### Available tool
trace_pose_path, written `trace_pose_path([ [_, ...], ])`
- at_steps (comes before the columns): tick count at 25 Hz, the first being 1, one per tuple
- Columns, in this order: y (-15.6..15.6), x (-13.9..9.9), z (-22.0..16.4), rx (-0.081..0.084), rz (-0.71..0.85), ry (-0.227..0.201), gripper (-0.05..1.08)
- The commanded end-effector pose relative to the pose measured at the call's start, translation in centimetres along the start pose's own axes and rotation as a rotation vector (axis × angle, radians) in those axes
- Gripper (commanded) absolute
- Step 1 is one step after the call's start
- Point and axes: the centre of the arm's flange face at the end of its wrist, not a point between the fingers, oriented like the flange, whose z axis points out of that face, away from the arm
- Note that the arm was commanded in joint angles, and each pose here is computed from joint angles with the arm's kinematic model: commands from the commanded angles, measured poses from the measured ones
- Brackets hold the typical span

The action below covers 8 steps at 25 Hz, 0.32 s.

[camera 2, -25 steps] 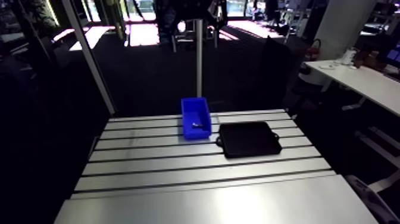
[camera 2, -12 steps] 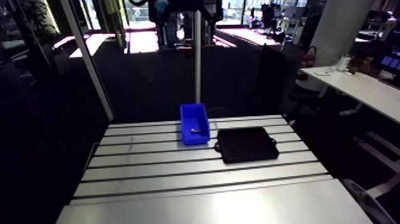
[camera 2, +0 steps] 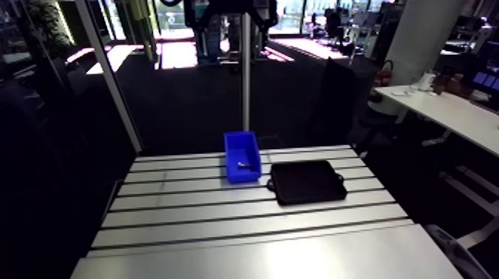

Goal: Pick up the M10 bolt from the tray and put it into the blue bin.

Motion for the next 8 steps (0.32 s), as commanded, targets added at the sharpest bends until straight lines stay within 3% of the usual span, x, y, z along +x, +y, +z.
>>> trace_pose_path([
  [1,0.01,-0.12,-0.30,0.000,0.000,0.006,0.01],
  [8,-0.11,-0.20,-0.30,0.003,0.000,0.006,0.01],
])
